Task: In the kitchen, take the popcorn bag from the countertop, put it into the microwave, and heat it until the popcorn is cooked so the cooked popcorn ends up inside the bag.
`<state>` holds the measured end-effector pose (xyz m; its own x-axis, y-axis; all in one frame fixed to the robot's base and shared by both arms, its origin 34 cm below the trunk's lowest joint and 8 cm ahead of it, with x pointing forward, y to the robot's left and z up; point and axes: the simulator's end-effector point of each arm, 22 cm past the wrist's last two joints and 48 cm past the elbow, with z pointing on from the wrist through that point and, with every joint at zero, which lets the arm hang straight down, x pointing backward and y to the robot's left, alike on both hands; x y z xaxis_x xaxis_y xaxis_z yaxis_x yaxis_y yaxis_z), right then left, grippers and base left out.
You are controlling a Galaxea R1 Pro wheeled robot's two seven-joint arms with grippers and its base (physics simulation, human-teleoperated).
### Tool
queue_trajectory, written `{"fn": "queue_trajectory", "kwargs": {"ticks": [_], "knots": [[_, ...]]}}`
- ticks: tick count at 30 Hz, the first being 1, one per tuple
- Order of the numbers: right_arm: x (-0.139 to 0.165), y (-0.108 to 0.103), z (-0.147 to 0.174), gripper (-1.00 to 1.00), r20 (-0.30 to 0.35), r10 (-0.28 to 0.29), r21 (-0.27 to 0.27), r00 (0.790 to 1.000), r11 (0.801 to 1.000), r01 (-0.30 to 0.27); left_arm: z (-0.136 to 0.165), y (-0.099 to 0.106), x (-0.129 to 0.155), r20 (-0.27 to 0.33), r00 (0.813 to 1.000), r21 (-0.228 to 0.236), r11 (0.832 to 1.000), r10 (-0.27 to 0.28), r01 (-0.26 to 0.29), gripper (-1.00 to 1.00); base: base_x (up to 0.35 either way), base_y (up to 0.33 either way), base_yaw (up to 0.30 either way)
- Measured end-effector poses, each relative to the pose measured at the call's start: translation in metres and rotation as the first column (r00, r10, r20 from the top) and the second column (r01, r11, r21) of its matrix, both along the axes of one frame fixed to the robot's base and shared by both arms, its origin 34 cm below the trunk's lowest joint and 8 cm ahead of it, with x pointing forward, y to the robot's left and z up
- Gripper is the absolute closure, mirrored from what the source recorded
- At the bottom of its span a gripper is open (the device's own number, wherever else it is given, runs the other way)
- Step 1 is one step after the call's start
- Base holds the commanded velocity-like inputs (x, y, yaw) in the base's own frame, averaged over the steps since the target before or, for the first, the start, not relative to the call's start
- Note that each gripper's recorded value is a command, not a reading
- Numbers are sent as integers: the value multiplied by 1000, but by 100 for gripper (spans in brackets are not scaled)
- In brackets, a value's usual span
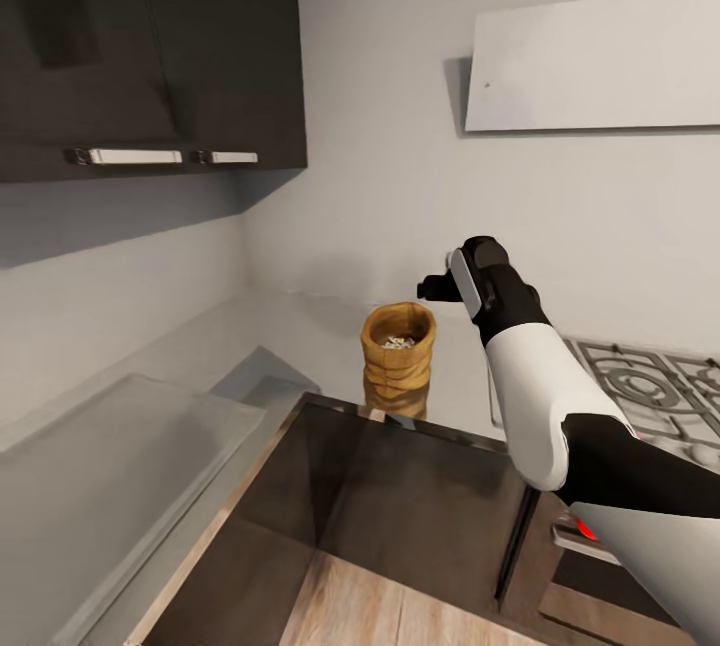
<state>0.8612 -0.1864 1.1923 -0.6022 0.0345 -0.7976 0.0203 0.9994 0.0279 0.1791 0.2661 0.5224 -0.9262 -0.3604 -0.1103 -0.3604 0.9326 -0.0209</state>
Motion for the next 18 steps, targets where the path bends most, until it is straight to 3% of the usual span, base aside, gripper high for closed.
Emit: {"fn": "queue_trajectory", "kwargs": {"ticks": [9, 12, 18], "knots": [[-1, -12, -4, -100, -10, -44, -34, 999, 998, 44, 0, 0, 0, 0, 1000, 0, 1000, 0, 0, -100, 0, 0, 8], [-5, -5, -42, -100, -93, -29, -45, 995, 999, 25, 0, 0, 0, 0, 1000, 0, 1000, -2, 2, -100, 0, 0, 0], [0, 4, -90, -100, -112, -17, -57, 994, 998, 11, 0, 0, 0, 0, 1000, 0, 1000, -2, 2, -100, 0, 0, 0]]}}
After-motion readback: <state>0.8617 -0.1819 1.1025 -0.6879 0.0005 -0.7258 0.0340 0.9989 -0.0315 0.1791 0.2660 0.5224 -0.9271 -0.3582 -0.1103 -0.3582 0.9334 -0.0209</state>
